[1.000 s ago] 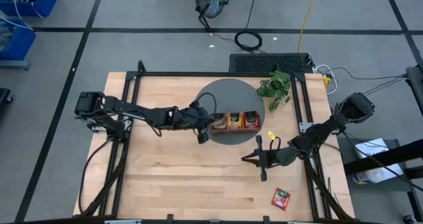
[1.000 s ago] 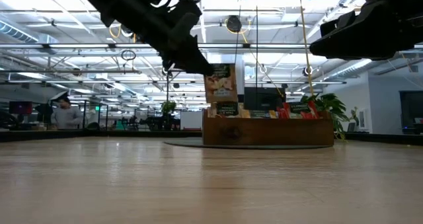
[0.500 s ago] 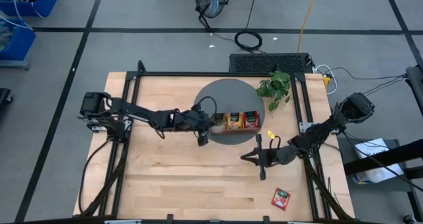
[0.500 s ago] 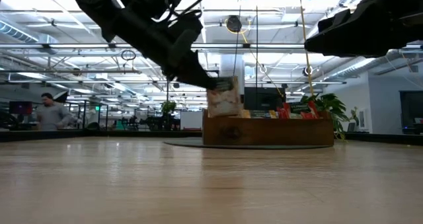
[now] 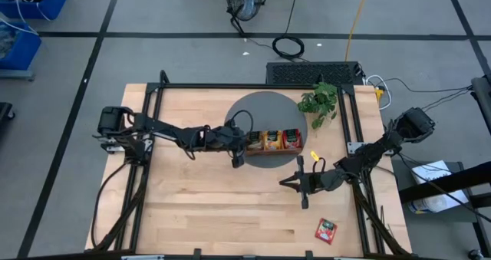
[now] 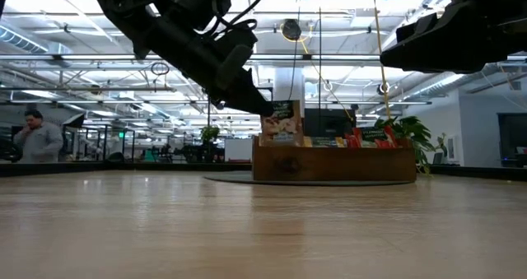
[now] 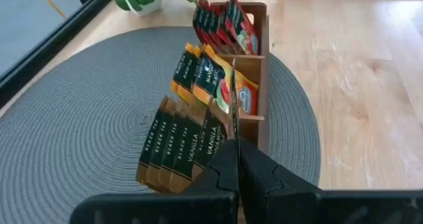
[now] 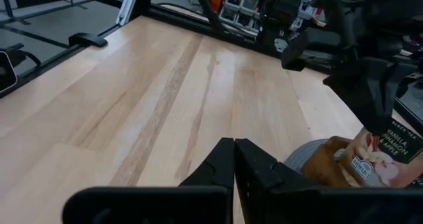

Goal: Pick & Place Tea
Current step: Put the brown tea bag into the left section of the wooden organiser

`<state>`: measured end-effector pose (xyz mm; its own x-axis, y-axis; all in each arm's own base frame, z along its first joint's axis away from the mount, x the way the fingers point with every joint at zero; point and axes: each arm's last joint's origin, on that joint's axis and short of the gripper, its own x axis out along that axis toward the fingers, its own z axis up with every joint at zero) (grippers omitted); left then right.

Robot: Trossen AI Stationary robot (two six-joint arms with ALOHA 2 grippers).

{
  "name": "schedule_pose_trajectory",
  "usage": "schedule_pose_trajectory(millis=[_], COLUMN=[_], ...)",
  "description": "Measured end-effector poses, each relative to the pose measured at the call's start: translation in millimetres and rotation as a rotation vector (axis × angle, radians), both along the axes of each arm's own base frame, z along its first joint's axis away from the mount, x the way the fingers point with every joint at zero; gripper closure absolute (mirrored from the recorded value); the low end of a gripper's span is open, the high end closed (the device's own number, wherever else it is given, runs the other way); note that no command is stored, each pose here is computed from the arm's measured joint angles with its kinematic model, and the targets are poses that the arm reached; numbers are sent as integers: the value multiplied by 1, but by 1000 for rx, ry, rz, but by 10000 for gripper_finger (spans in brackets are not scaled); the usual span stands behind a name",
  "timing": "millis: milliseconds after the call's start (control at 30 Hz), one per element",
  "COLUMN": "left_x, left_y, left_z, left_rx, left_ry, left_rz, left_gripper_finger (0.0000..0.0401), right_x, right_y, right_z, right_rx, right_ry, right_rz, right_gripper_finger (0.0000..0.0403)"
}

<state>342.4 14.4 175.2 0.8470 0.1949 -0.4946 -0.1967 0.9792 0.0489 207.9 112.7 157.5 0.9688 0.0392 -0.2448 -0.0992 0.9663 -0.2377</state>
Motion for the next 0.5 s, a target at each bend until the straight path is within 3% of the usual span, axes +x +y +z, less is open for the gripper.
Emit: schedule_pose_trajectory(millis=[267, 500], left_x=[-1, 5], left_y=[-1, -2], left_z=[-4, -23], left_rx=[-9, -20], left_ry=[33, 69], left_rz=[1, -11], left_gripper_finger=[399, 399], right_x=[0, 1], right_y=[0, -1], right_z=[1, 2], right_rx=[4, 12], right_ry=[-6, -18], right_rz=[0, -4], right_gripper_finger=[402, 402])
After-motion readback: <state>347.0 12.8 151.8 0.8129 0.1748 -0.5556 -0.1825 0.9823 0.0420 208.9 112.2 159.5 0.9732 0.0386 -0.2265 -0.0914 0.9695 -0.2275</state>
